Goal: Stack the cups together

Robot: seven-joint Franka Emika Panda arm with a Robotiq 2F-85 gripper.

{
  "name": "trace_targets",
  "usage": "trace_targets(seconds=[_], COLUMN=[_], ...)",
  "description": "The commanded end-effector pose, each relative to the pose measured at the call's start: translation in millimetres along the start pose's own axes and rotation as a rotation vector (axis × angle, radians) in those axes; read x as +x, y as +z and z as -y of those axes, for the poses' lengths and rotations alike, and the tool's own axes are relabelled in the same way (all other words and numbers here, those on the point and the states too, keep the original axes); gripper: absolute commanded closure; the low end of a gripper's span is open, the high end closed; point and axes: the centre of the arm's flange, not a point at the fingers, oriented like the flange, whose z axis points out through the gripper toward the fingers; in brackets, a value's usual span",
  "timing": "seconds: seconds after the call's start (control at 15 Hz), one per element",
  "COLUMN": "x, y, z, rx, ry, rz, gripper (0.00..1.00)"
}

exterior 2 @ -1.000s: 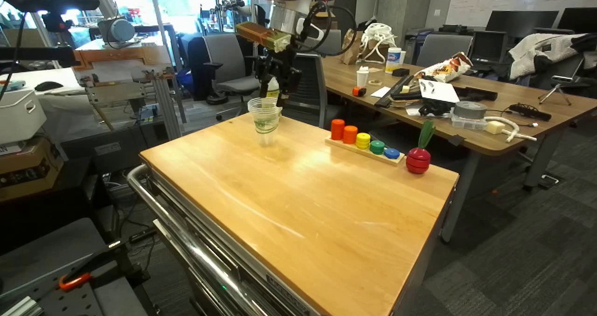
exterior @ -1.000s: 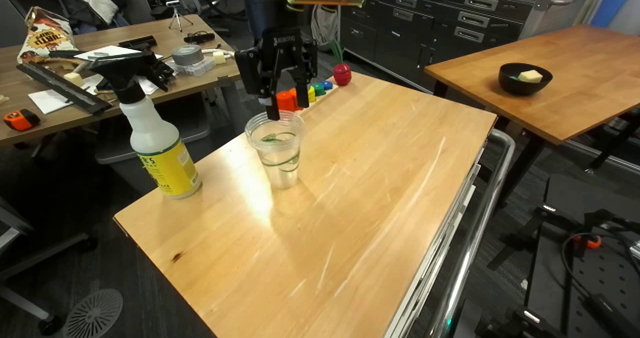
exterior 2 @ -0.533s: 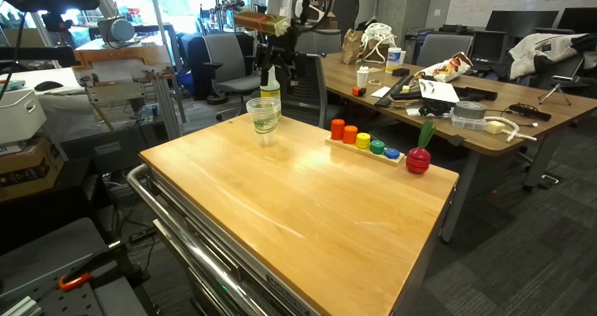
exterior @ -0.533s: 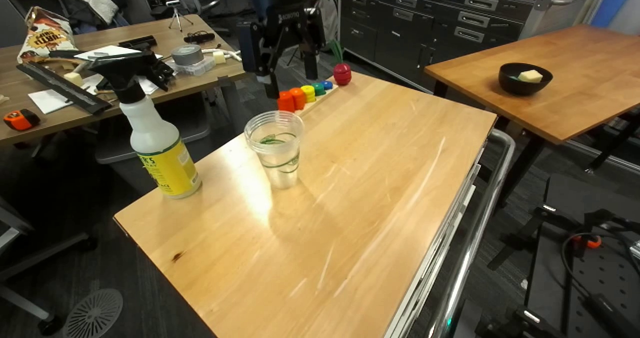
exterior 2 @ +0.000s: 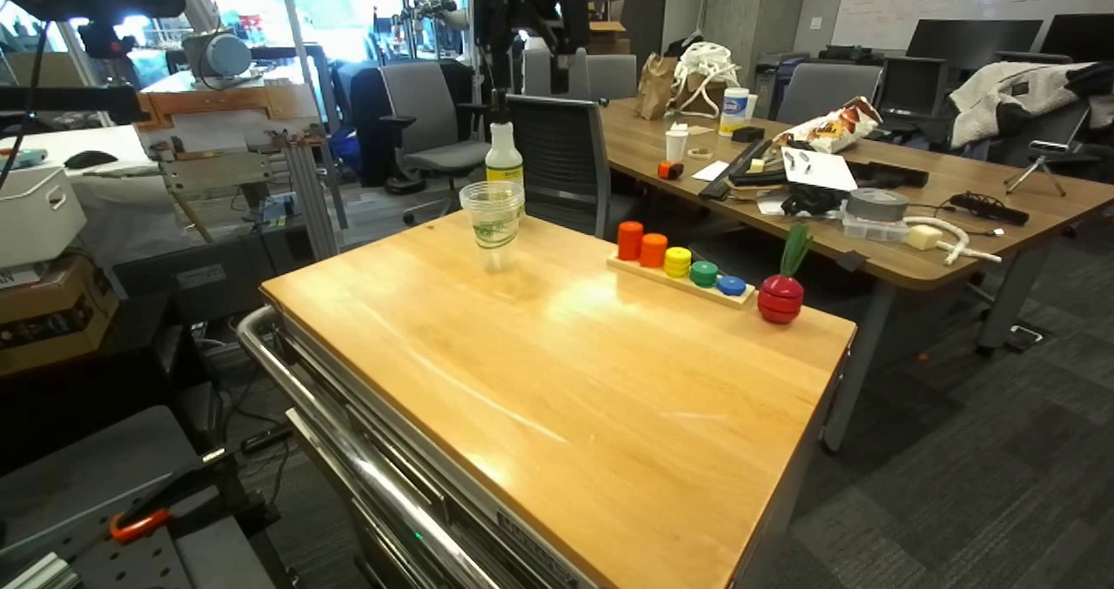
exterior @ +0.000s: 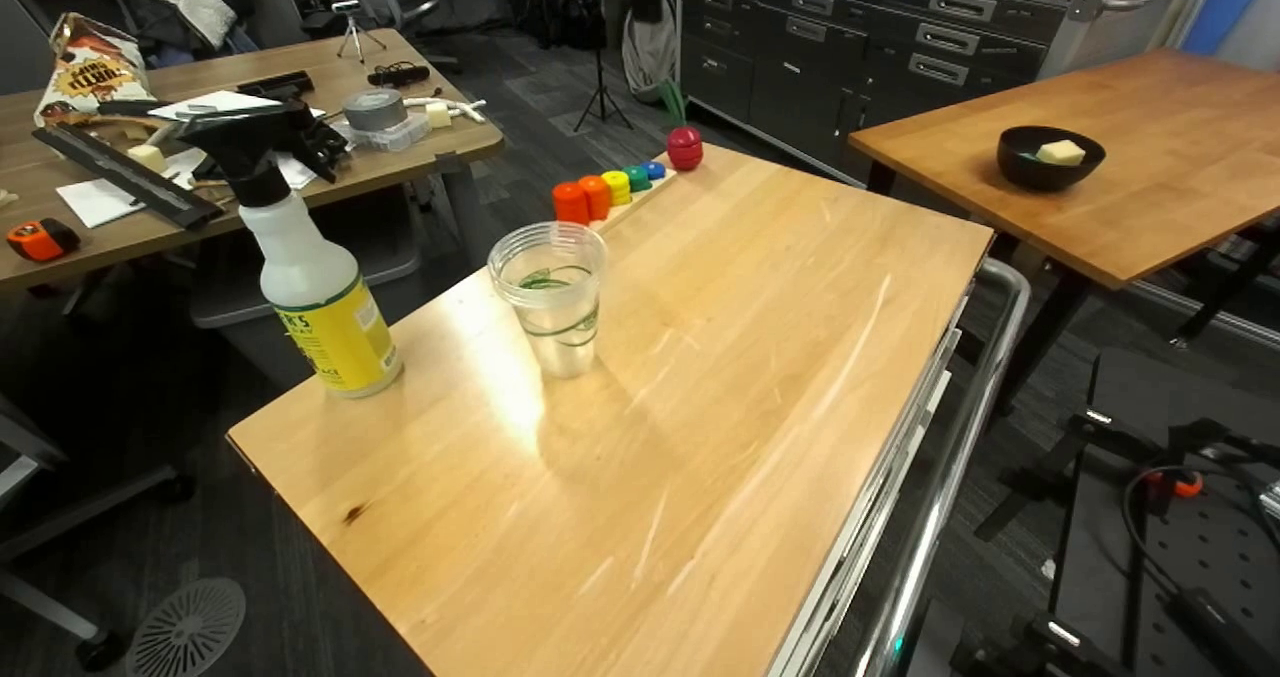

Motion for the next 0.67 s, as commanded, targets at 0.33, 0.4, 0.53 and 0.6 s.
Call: trace_targets(seconds=[0.33, 0.4, 0.53, 0.6], x=[-76.5, -84.6, -90.9, -91.3], y=[-16.9, -15.3, -13.6, -12.6], z=[-84.9, -90.6, -92.1, -90.8], rx=[-0.041, -0.04, -0.039, -0.039], ry=[0.112, 0.119, 0.121, 0.119], rz=[-0.039, -0.039, -0.043, -0.043], gripper=[0.0, 0.0, 0.0, 0.0])
